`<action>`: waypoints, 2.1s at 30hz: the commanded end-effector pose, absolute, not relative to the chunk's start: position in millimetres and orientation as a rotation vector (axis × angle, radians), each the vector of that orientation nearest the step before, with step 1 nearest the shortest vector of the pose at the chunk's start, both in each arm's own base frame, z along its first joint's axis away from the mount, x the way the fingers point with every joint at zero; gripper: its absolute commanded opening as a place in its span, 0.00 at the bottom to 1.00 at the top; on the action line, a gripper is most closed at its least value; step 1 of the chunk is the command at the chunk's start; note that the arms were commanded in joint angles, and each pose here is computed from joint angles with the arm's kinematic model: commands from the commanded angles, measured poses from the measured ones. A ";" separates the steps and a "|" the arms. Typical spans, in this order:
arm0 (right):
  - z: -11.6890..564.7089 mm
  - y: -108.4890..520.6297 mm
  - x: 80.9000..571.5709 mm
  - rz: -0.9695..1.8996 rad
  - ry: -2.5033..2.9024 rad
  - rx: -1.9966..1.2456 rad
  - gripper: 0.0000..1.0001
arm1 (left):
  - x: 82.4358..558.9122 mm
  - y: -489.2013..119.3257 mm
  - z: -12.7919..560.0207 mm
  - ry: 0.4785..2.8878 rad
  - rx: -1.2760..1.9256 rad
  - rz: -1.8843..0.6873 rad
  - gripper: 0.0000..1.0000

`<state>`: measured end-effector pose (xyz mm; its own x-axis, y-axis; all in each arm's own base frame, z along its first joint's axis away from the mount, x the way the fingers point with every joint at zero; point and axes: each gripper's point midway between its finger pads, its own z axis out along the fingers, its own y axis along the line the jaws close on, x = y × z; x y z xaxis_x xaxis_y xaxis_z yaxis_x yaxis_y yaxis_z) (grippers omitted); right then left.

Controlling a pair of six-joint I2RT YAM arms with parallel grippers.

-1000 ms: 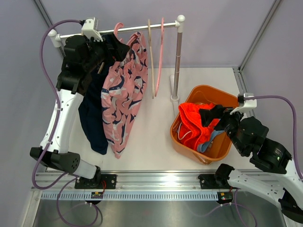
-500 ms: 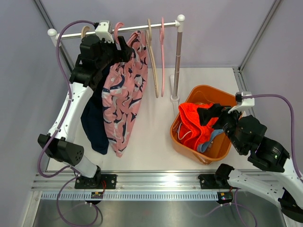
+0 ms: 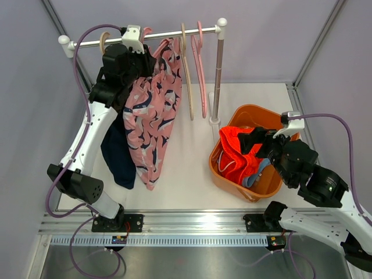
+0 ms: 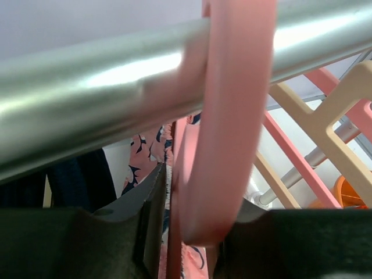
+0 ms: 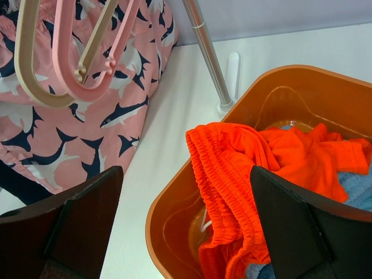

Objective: Remove the shorts from the hanger

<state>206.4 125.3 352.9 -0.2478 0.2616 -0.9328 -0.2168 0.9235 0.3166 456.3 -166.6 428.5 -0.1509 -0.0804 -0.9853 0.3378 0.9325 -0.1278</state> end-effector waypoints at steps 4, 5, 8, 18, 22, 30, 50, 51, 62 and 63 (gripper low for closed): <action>355.0 131.0 211.7 0.451 1.751 0.023 1.00 | 459.6 -164.7 447.7 1.620 0.198 -0.334 0.18; 355.3 131.3 211.6 0.451 1.750 0.021 0.99 | 458.8 -165.0 449.8 1.614 0.203 -0.332 0.17; 355.3 131.6 212.1 0.451 1.751 0.023 1.00 | 455.2 -168.2 456.8 1.599 0.217 -0.345 0.00; 354.1 130.1 211.8 0.448 1.747 0.023 0.99 | 425.4 -171.2 503.5 1.510 0.261 -0.336 0.00; 353.1 130.9 212.3 0.446 1.748 0.019 0.99 | 417.1 -160.9 503.3 1.532 0.230 -0.287 0.00; 351.7 135.4 213.0 0.459 1.751 0.014 0.99 | 387.8 -163.7 479.3 1.665 0.260 -0.272 0.00; 342.2 175.6 224.9 0.497 1.813 -0.098 0.99 | 257.0 -184.3 337.0 2.010 0.484 -0.348 0.00; 343.6 175.9 225.4 0.498 1.811 -0.098 0.99 | 250.6 -187.8 324.8 2.042 0.521 -0.359 0.00; 340.6 183.8 226.2 0.509 1.823 -0.129 0.99 | 171.3 -223.9 330.8 1.927 0.830 -0.665 0.00; 341.2 184.9 225.5 0.516 1.823 -0.134 1.00 | 167.0 -226.5 336.6 1.896 0.842 -0.688 0.00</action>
<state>223.9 178.6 315.1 -0.3604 0.1238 -0.9246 -0.3089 0.9194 0.2435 186.3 -216.8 296.6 -0.4510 0.3521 -0.8201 0.7069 0.7019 -0.0874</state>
